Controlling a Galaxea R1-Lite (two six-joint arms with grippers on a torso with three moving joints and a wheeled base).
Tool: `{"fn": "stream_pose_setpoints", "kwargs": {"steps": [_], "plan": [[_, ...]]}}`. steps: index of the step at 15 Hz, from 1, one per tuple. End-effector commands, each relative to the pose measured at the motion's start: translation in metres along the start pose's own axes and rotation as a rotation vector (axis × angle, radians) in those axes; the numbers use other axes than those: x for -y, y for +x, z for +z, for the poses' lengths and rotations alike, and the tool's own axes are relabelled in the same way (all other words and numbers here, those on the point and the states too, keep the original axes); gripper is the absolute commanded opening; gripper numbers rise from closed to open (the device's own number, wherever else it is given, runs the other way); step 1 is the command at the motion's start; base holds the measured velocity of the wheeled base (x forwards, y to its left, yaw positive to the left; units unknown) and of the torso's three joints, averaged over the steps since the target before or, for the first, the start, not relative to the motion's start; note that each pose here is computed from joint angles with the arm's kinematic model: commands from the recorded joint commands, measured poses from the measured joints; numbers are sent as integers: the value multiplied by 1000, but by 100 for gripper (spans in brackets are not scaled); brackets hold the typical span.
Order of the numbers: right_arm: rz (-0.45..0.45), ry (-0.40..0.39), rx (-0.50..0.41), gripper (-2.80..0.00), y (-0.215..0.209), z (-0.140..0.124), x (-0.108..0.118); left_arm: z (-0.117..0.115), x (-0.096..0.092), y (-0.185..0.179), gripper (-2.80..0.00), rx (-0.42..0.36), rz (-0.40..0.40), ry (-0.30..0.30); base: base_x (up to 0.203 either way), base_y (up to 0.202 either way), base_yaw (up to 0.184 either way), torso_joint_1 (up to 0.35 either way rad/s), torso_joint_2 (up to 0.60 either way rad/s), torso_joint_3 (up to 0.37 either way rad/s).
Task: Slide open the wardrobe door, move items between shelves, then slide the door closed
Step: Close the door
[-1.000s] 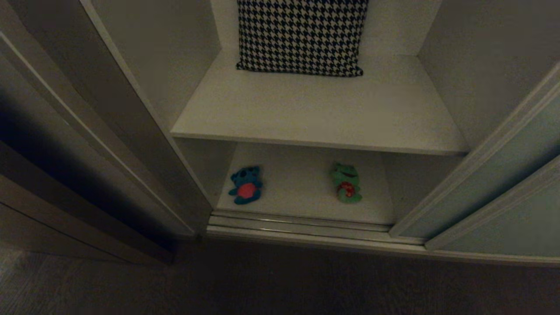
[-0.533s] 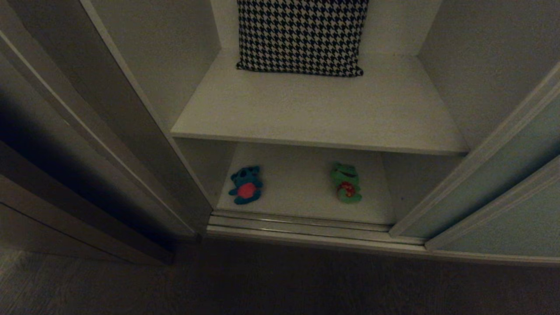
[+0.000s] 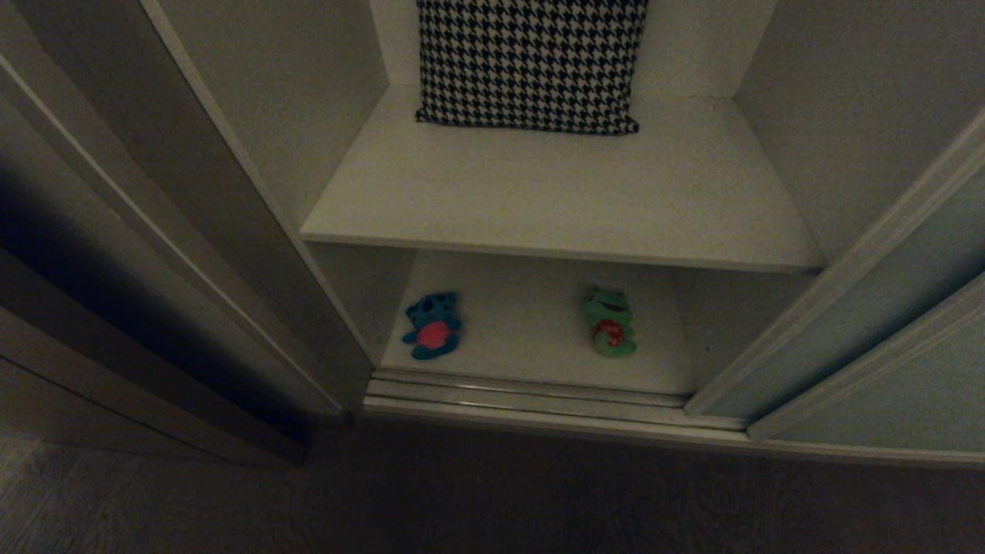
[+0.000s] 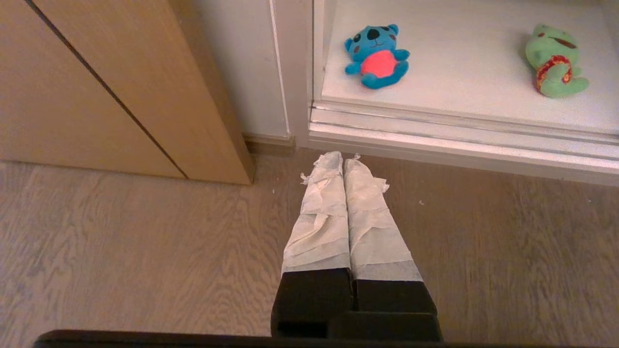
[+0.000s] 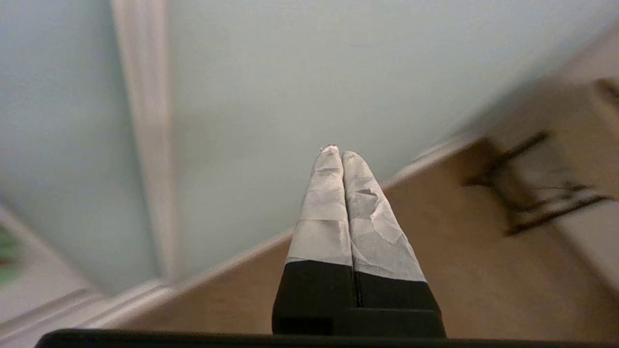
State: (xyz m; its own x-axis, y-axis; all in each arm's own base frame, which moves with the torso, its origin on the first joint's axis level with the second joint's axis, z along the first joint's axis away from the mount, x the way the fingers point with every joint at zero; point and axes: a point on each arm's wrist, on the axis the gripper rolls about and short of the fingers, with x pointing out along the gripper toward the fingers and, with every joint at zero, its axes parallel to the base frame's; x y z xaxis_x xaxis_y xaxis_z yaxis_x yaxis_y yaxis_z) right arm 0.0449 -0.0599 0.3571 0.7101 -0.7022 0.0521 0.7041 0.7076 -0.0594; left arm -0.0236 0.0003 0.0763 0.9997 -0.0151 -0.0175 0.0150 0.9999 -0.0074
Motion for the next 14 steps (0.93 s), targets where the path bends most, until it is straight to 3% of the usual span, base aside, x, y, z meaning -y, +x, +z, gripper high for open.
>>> {"fn": "stream_pose_setpoints", "kwargs": {"steps": [1,4,11,14], "plan": [[82,73,-23,-280,22,6,3,0,0,0,-280,-1,0,0,0,0,0,0,0,0],[240,164,-40,-280,40,12,4,0,0,0,-280,-1,0,0,0,0,0,0,0,0],[262,206,-71,-280,87,15,15,0,0,0,-280,0,0,0,0,0,0,0,0,0],[301,280,-74,-280,101,22,16,0,0,0,-280,1,0,0,0,0,0,0,0,0]]}}
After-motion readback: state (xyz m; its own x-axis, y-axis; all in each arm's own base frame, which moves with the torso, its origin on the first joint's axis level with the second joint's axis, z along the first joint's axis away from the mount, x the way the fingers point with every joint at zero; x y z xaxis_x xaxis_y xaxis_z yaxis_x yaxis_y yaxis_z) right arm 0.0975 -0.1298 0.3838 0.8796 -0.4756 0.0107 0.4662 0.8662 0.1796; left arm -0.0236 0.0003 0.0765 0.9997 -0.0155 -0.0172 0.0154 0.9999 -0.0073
